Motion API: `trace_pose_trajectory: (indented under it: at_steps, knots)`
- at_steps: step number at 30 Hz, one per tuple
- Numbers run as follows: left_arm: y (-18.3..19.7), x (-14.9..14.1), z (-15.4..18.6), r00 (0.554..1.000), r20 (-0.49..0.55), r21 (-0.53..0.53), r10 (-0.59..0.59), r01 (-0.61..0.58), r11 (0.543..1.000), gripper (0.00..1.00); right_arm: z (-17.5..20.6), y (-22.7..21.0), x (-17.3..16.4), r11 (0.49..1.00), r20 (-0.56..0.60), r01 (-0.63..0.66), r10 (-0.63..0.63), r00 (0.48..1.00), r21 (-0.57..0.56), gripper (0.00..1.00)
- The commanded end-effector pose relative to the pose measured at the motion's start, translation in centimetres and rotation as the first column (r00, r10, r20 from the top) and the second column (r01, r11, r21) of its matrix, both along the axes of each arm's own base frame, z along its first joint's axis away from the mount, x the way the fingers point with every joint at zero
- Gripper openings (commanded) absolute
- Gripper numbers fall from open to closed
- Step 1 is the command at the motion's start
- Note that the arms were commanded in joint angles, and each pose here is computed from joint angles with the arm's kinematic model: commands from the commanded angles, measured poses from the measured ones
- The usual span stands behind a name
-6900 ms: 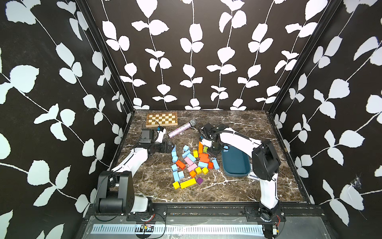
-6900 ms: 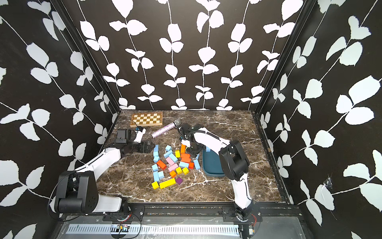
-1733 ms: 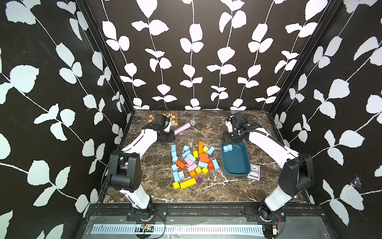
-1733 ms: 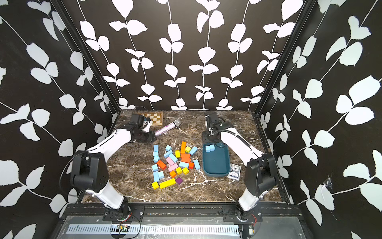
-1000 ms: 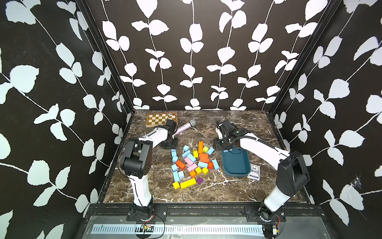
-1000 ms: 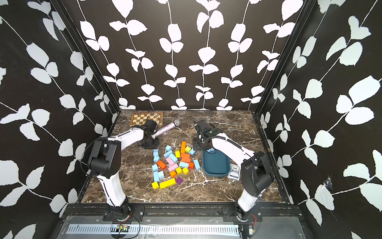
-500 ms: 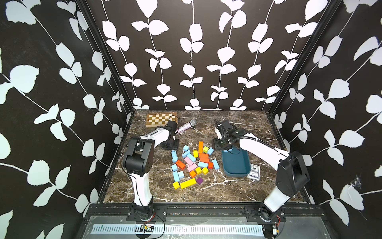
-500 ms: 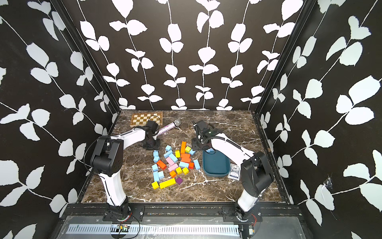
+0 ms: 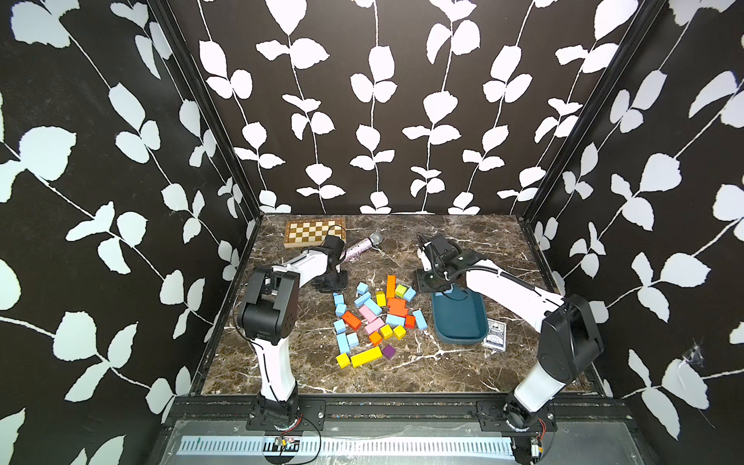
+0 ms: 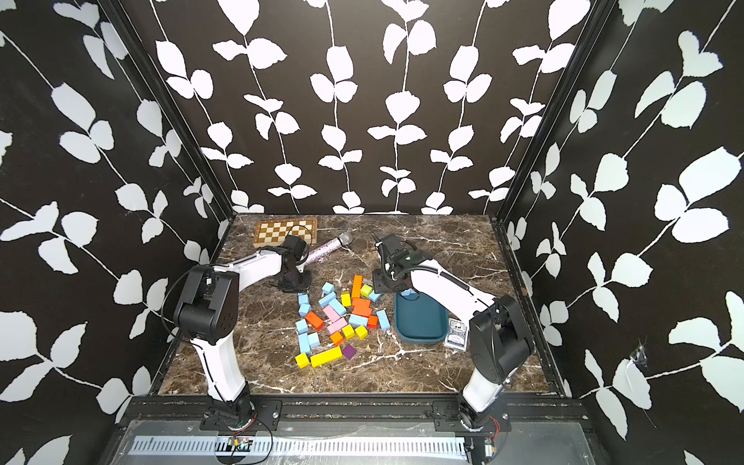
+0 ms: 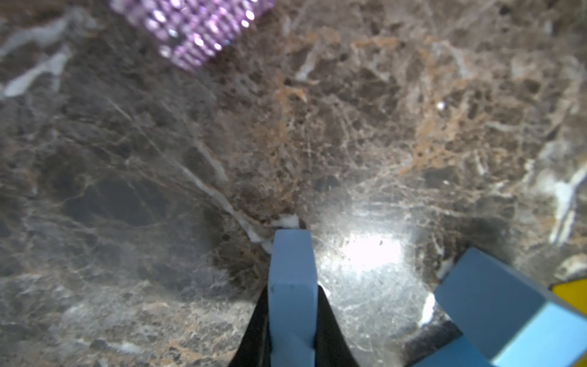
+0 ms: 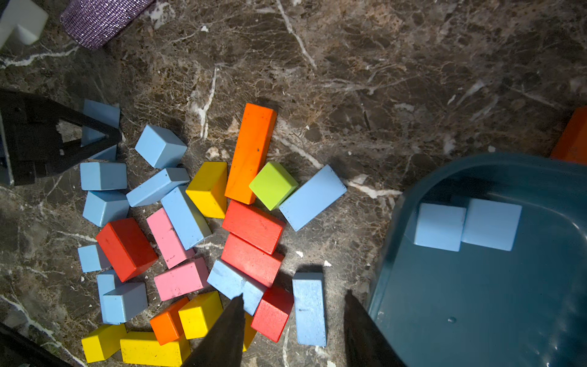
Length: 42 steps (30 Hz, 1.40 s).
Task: Pick out the blue building blocks
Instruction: Pick up the building block from the center of the board.
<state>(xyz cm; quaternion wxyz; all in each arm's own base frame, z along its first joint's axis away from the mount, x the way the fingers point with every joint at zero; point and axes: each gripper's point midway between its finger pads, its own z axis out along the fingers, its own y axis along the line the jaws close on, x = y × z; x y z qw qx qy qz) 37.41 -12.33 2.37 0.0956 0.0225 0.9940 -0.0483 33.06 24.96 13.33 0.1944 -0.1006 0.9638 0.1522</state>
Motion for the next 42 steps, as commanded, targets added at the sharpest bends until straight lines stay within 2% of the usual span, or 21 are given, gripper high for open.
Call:
trace_pose_trajectory:
  at_steps: [1, 3, 6, 7, 9, 10, 12, 15, 17, 20, 23, 26, 28, 34, 36, 42]
  knots:
    - [-1.1, -0.6, 2.3, 0.998, 0.036, -0.066, -0.046, 0.048, 0.997, 0.09, 2.5, 0.8, 0.5, 0.999, 0.077, -0.009, 0.005, 0.997, 0.046, 0.48]
    - [-2.2, -0.6, 3.8, 0.993, 0.076, -0.129, -0.090, 0.099, 0.987, 0.00, 3.5, 1.4, 0.9, 0.996, 0.121, -0.034, 0.024, 0.992, 0.078, 0.48]
    - [-5.2, -1.2, 7.2, 0.965, 0.172, -0.280, -0.199, 0.241, 0.929, 0.00, 5.5, 2.2, 1.4, 0.987, 0.220, -0.082, 0.051, 0.974, 0.137, 0.48]
    - [-6.2, -1.7, 8.6, 0.948, 0.209, -0.333, -0.239, 0.299, 0.894, 0.00, 6.3, 2.4, 1.6, 0.983, 0.261, -0.099, 0.056, 0.964, 0.154, 0.48]
    - [-8.2, -3.0, 11.6, 0.901, 0.290, -0.434, -0.322, 0.424, 0.795, 0.00, 8.1, 3.0, 2.0, 0.972, 0.338, -0.143, 0.073, 0.938, 0.187, 0.48]
    - [-9.2, -3.9, 13.3, 0.867, 0.340, -0.476, -0.364, 0.493, 0.728, 0.00, 9.2, 3.4, 2.0, 0.963, 0.384, -0.177, 0.088, 0.919, 0.203, 0.48]
    - [-10.1, -5.3, 15.7, 0.804, 0.429, -0.492, -0.411, 0.590, 0.640, 0.00, 11.2, 4.3, 1.6, 0.936, 0.459, -0.266, 0.136, 0.878, 0.232, 0.48]
    - [-11.2, -7.6, 19.7, 0.670, 0.597, -0.475, -0.442, 0.739, 0.478, 0.00, 14.4, 5.6, 0.5, 0.875, 0.578, -0.408, 0.198, 0.792, 0.260, 0.49]
    - [-12.0, -9.6, 22.4, 0.555, 0.714, -0.447, -0.427, 0.830, 0.332, 0.00, 16.1, 6.2, -0.6, 0.825, 0.650, -0.497, 0.226, 0.726, 0.268, 0.49]
    - [-12.4, -11.7, 25.1, 0.432, 0.820, -0.384, -0.375, 0.902, 0.198, 0.00, 17.7, 7.2, -1.9, 0.749, 0.706, -0.598, 0.256, 0.660, 0.287, 0.49]
    - [-12.4, -13.0, 26.1, 0.361, 0.864, -0.336, -0.351, 0.932, 0.134, 0.00, 19.1, 8.4, -3.5, 0.648, 0.744, -0.696, 0.290, 0.602, 0.310, 0.49]
    - [-12.2, -14.3, 26.5, 0.312, 0.885, -0.305, -0.345, 0.949, 0.074, 0.00, 20.3, 9.3, -5.2, 0.536, 0.794, -0.786, 0.312, 0.522, 0.307, 0.47]
    - [-12.2, -14.9, 26.7, 0.298, 0.892, -0.299, -0.340, 0.953, 0.049, 0.00, 20.8, 9.7, -6.2, 0.469, 0.820, -0.832, 0.321, 0.473, 0.296, 0.45]
    - [-12.2, -15.3, 27.0, 0.271, 0.904, -0.277, -0.332, 0.960, 0.030, 0.00, 21.2, 11.0, -8.6, 0.315, 0.826, -0.900, 0.386, 0.411, 0.301, 0.44]
    - [-12.2, -15.4, 27.1, 0.266, 0.906, -0.273, -0.329, 0.962, 0.024, 0.00, 20.9, 11.3, -9.0, 0.289, 0.822, -0.908, 0.402, 0.403, 0.303, 0.44]
    - [-12.3, -15.6, 27.1, 0.260, 0.908, -0.270, -0.329, 0.963, 0.018, 0.00, 20.1, 12.3, -9.3, 0.257, 0.791, -0.911, 0.456, 0.408, 0.321, 0.44]
